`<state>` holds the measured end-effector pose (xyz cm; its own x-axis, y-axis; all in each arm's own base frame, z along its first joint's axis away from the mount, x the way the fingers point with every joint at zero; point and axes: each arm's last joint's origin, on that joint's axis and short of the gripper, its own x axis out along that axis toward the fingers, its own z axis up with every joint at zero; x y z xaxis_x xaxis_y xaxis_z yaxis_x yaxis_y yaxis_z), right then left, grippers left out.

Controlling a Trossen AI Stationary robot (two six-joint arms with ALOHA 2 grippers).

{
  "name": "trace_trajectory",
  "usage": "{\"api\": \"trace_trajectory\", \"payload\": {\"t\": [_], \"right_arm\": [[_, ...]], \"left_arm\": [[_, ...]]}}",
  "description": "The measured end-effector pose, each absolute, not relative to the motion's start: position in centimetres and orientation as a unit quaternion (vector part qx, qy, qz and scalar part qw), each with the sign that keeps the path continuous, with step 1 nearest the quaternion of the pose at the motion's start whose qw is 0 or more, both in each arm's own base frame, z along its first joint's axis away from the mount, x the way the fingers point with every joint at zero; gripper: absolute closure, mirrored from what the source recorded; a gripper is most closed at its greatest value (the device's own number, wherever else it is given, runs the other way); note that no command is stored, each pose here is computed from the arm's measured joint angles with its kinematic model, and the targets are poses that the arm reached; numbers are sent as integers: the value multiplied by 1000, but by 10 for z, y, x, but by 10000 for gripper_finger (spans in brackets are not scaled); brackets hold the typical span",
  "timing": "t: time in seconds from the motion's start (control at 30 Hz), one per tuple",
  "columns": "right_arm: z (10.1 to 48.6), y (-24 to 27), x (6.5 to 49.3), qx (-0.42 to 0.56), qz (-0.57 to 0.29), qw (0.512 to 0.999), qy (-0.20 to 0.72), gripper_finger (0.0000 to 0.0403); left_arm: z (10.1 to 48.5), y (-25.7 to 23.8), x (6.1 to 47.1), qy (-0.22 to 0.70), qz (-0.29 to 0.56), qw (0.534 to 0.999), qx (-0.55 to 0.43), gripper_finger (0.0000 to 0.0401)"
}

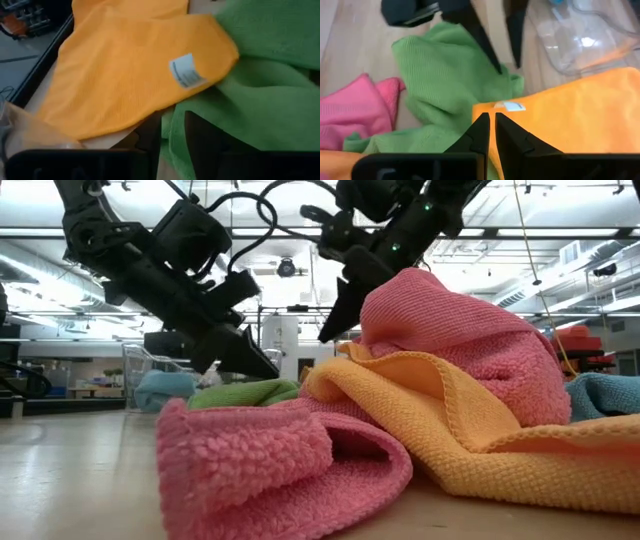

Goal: Fold microfiber towels
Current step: Fold the top orange microfiber towel

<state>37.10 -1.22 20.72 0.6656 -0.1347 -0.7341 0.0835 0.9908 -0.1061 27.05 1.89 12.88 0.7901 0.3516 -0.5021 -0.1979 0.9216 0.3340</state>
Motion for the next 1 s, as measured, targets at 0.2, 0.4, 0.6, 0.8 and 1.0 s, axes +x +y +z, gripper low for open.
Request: {"api": "trace_trajectory", "payload": {"t": [0.2,0.4,0.6,0.8,1.0], "right_arm": [[191,-5,379,-43,-36,918,392,364],[177,-1,390,-48,-30,925,375,321],[164,-3,395,-63,-56,922,378,265],[161,-4,394,-68,-69,916,388,266],[159,-4,392,-65,-70,911,400,309]], "left_arm": [[129,14,271,288,129,939,134,276],[129,9,271,289,119,940,139,261],[127,9,270,296,119,938,137,262],[127,9,270,300,119,937,137,273],[126,9,270,303,118,936,137,277]]}}
